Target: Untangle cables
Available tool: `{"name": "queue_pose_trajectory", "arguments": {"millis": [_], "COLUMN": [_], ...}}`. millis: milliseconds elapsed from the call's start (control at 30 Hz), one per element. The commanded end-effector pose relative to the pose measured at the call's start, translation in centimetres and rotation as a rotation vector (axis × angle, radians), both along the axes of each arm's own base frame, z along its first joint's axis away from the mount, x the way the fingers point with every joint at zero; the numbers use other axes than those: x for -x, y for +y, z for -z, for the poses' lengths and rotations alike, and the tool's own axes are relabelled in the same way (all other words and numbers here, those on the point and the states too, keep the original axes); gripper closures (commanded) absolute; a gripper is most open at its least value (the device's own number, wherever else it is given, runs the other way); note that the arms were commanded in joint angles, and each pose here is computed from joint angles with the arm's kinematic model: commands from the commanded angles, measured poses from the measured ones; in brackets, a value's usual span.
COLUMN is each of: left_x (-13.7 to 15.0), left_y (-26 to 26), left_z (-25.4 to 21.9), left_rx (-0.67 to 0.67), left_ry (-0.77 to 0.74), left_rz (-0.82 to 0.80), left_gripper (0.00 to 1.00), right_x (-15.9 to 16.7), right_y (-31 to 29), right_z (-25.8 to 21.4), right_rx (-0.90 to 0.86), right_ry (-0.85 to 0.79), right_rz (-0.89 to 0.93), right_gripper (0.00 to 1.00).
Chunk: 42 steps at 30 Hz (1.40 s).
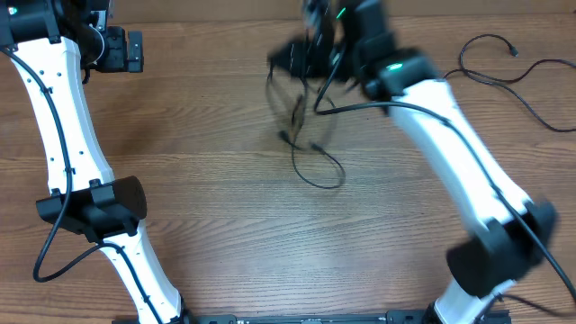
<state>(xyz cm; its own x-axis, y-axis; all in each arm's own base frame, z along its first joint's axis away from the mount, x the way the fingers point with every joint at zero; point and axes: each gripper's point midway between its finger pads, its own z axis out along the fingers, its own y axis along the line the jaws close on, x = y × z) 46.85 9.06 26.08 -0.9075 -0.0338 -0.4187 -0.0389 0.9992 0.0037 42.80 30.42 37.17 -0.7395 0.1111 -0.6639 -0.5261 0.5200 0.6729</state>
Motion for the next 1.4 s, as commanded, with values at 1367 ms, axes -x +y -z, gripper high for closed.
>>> {"name": "queue_pose_trajectory", "arguments": {"millis": [1367], "left_x": [-0.3], "left_y": [-0.2], "left_z": [0.6], "left_rx": [0.012], "left_ry": [0.01], "left_rz": [0.0], "left_gripper": [0.0], "right_x": [3.3], "right_y": [-4.6], "right_z": [-18.4], "right_rx": [-0.247], "right_ry": [-0.225], "right_rz": [0.09], "right_gripper": [0.96]}}
